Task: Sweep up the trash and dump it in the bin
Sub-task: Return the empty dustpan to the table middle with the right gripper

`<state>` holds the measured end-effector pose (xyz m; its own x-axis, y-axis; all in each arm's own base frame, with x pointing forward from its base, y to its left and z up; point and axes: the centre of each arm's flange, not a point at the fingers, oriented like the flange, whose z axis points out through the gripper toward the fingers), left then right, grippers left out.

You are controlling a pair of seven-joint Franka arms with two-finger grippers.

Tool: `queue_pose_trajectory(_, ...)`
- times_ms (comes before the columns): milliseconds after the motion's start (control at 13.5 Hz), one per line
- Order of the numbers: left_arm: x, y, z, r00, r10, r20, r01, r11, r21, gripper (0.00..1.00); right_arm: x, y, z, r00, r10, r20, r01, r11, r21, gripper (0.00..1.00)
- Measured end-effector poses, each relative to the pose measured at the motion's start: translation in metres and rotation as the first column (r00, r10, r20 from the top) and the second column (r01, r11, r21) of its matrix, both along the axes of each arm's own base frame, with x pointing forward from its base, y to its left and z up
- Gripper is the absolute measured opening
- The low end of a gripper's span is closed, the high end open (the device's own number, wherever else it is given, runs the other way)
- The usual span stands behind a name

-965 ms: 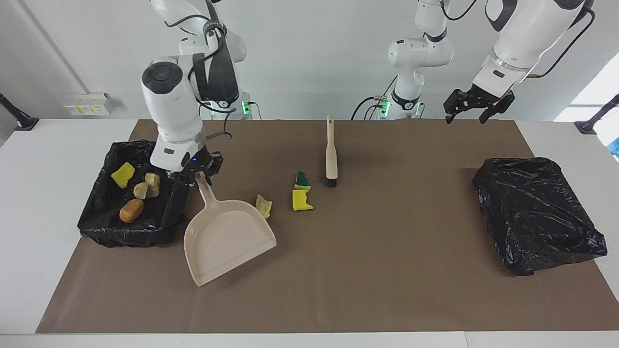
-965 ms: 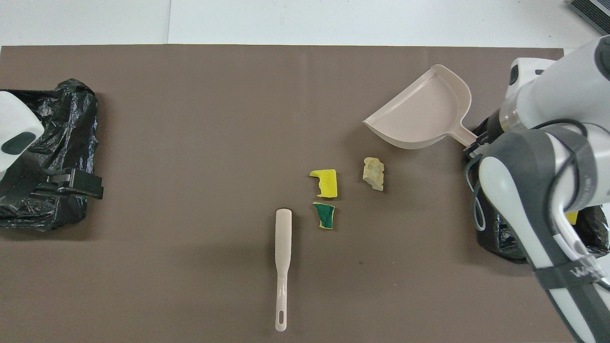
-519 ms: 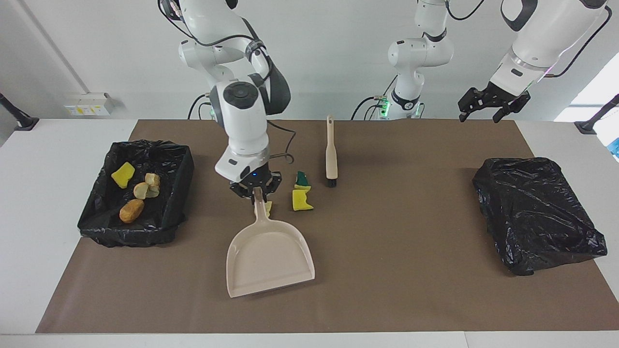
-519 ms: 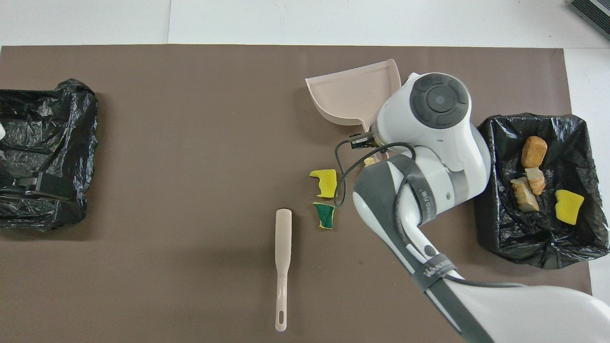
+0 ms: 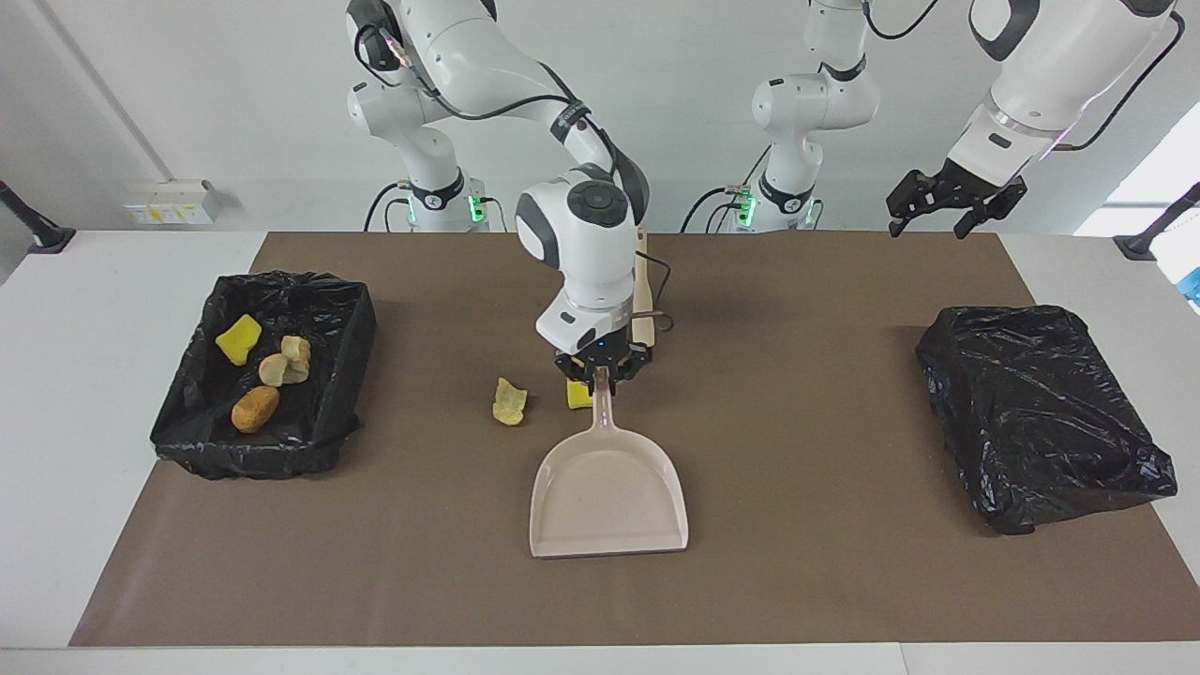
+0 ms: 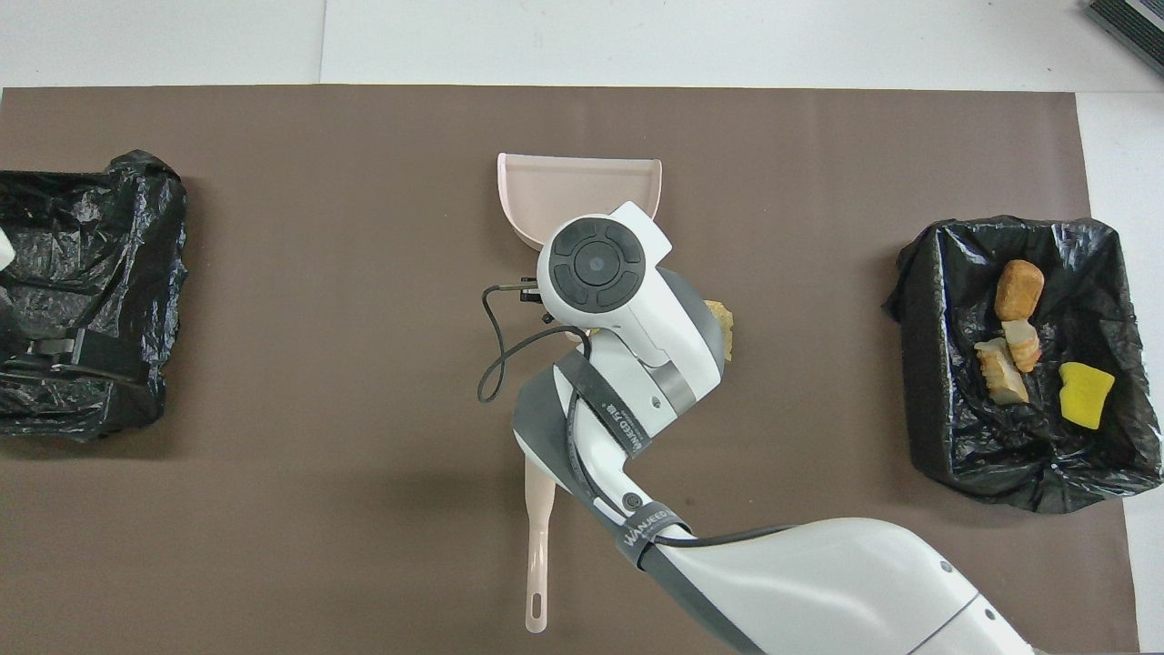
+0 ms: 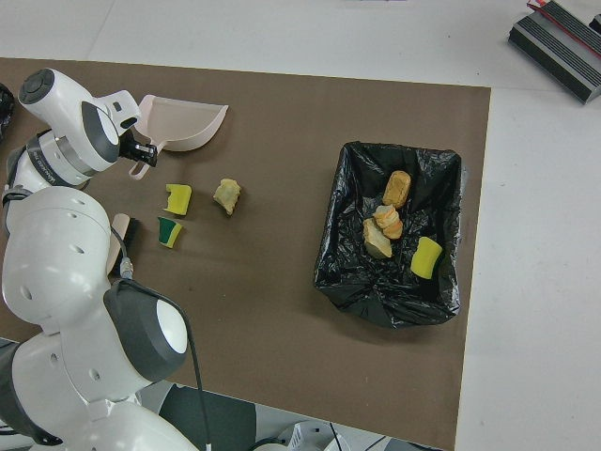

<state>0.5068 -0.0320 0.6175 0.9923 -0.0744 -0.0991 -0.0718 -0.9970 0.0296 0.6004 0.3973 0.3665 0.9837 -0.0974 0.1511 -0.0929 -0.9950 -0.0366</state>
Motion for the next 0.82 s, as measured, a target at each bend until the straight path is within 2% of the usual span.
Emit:
queue_pose_trajectory(148, 0.000, 0.000, 0.000, 1.000, -0.001, 0.000, 0.001, 1.000, 0.000, 1.00, 0.003, 0.003, 0.001, 1.000, -0.016, 0.007, 0.016, 1.000, 0.007, 0.31)
queue_pose_trajectory(223, 0.000, 0.000, 0.000, 1.000, -0.001, 0.000, 0.001, 1.000, 0.000, 1.00, 0.003, 0.004, 0.004, 1.000, -0.015, 0.011, 0.015, 1.000, 0.010, 0.37)
queue_pose_trajectory(297, 0.000, 0.000, 0.000, 1.000, -0.001, 0.000, 0.001, 1.000, 0.000, 1.00, 0.002, 0.007, 0.006, 1.000, -0.011, 0.014, 0.011, 1.000, 0.013, 0.37)
queue_pose_trajectory(371, 0.000, 0.000, 0.000, 1.000, -0.001, 0.000, 0.001, 1.000, 0.000, 1.00, 0.000, 0.012, 0.010, 1.000, -0.004, 0.019, 0.004, 1.000, 0.017, 0.43)
queue_pose_trajectory(594, 0.000, 0.000, -0.001, 1.000, -0.001, -0.001, 0.001, 1.000, 0.000, 1.00, -0.014, 0.016, 0.039, 1.000, 0.001, 0.028, -0.002, 0.999, 0.041, 0.77)
queue_pose_trajectory(742, 0.000, 0.000, -0.001, 1.000, -0.002, -0.002, 0.002, 1.000, 0.000, 1.00, -0.034, 0.010, 0.064, 1.000, -0.013, 0.001, 0.013, 0.997, 0.073, 0.99)
queue_pose_trajectory(816, 0.000, 0.000, -0.001, 1.000, -0.002, -0.002, 0.002, 1.000, 0.000, 1.00, -0.053, 0.010, 0.075, 1.000, -0.014, -0.021, 0.015, 0.997, 0.078, 1.00)
